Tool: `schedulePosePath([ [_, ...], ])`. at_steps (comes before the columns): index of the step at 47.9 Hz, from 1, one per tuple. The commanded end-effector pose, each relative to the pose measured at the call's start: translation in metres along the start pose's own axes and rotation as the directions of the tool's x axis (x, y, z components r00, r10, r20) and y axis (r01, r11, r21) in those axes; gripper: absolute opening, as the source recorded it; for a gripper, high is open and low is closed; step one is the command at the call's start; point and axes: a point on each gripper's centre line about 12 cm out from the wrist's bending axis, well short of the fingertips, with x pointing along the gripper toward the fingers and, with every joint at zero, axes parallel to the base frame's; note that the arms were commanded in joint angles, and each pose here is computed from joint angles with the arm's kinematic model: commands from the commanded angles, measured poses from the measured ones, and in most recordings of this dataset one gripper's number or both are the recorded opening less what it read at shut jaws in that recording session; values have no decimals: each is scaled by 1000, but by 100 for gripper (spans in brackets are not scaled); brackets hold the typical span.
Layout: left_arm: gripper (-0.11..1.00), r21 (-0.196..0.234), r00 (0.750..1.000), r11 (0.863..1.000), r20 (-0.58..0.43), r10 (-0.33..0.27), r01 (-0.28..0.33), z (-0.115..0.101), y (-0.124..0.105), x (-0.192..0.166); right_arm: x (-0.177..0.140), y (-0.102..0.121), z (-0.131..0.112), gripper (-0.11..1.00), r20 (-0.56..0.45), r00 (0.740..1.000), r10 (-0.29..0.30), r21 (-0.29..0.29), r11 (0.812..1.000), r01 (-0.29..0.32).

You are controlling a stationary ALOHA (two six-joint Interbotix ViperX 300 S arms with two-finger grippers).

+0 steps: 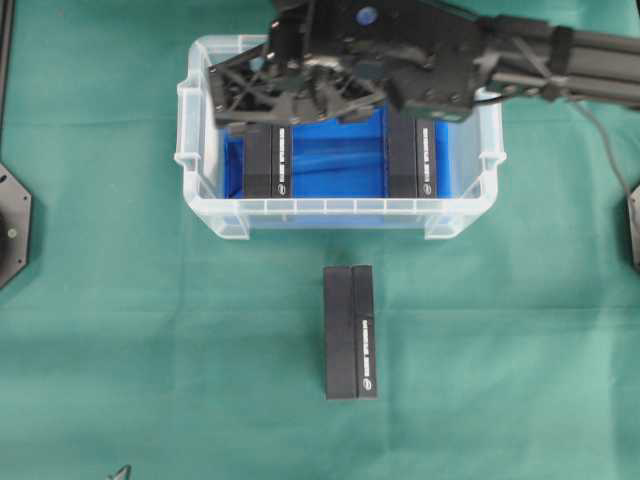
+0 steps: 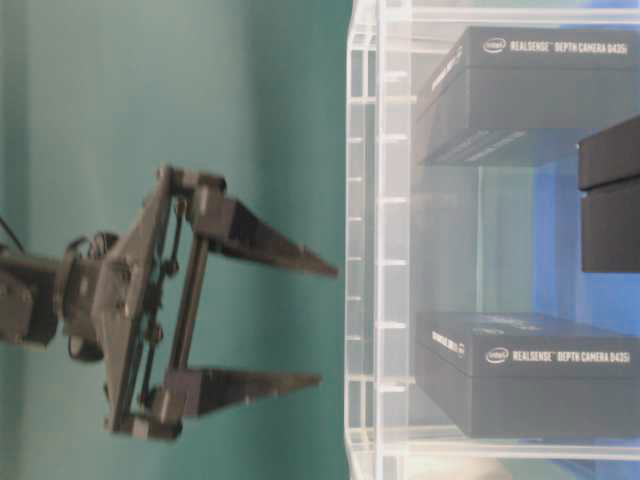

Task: Take the box out of the case with the right arm.
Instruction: 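Position the open right gripper above the left black box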

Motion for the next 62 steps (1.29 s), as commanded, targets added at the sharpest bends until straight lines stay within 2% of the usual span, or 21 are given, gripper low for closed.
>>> schedulePosePath([
  [1,0,4,1000,1000,21,-2,2,2,0,-5,-17,11,1,90,4,998,61,2,998,-61],
  [21,0,4,999,1000,35,-3,2,-1,0,-8,-2,20,1,90,-5,998,59,-2,998,-59],
  [62,0,2,1000,1000,26,-1,1,0,0,-6,-3,19,7,90,-1,998,62,1,998,-62],
])
